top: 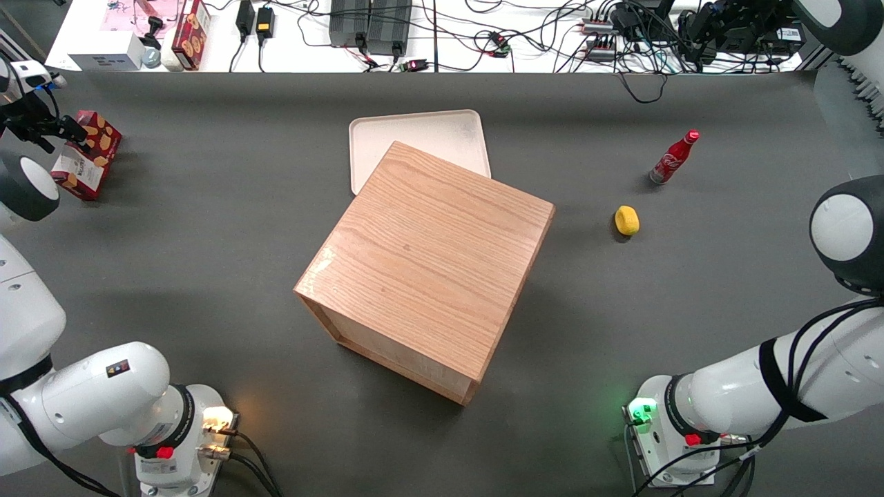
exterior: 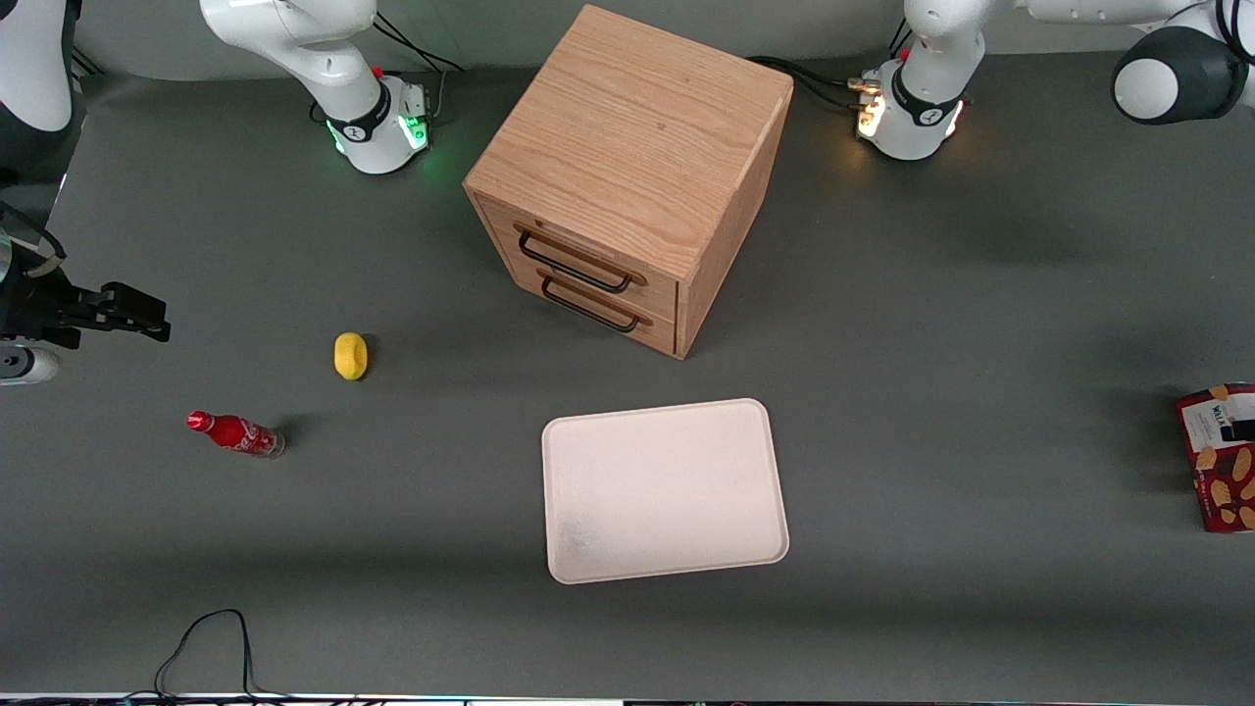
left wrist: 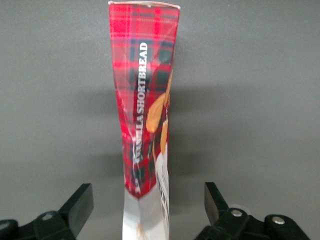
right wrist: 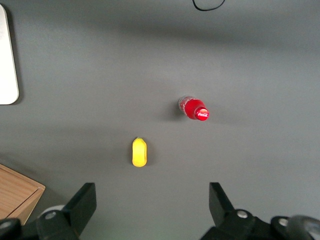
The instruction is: Place red cookie box on tray
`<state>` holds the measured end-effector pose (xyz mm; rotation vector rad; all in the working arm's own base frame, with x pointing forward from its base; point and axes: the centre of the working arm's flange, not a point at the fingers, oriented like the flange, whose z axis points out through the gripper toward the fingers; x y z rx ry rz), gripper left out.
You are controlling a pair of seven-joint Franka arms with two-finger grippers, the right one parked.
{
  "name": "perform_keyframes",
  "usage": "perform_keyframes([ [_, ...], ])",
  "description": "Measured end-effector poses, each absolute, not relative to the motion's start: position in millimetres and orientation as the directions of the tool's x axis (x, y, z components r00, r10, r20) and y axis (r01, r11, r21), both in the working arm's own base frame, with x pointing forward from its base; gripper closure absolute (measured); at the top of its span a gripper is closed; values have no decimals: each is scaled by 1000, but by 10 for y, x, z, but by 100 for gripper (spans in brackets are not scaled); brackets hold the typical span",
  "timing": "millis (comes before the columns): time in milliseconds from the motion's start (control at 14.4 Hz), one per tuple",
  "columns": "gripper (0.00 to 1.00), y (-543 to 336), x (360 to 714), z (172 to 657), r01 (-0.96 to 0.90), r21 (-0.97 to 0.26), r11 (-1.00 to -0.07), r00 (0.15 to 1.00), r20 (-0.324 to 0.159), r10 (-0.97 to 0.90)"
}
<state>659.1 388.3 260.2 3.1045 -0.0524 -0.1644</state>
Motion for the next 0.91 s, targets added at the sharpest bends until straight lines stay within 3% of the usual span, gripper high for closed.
perform_keyframes([
  [905, 3, 3882, 6608, 2533, -33, 31, -999, 995, -97, -36],
])
